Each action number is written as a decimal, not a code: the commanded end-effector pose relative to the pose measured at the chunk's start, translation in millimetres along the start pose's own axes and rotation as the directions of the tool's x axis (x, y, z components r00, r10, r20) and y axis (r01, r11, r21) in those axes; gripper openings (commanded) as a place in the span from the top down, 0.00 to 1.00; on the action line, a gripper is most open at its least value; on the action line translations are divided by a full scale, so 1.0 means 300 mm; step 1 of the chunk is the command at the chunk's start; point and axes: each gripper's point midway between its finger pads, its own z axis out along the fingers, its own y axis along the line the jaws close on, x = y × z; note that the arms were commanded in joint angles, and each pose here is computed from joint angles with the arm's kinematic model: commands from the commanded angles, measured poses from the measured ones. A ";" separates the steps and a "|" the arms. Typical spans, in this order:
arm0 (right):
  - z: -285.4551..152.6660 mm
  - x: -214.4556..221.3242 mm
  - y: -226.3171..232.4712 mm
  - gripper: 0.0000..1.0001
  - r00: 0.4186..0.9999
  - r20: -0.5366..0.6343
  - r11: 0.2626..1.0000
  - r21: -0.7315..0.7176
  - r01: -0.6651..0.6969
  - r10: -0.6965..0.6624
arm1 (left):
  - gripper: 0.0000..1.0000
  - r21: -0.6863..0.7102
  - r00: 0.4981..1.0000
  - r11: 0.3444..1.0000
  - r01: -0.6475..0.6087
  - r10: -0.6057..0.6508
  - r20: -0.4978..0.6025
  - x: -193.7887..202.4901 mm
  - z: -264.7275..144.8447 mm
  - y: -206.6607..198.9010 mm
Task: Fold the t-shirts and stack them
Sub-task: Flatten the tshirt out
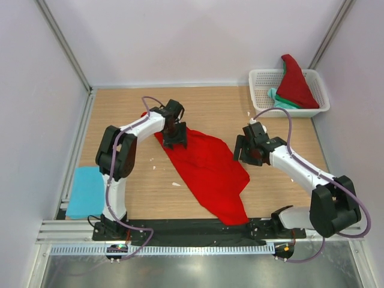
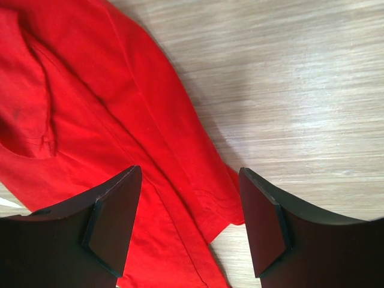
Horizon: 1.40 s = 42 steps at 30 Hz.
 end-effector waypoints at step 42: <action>0.182 -0.810 0.263 0.31 0.950 0.233 0.976 0.118 0.184 -0.207 | 0.39 0.055 0.956 0.988 0.147 -0.156 0.247 0.371 -0.613 0.253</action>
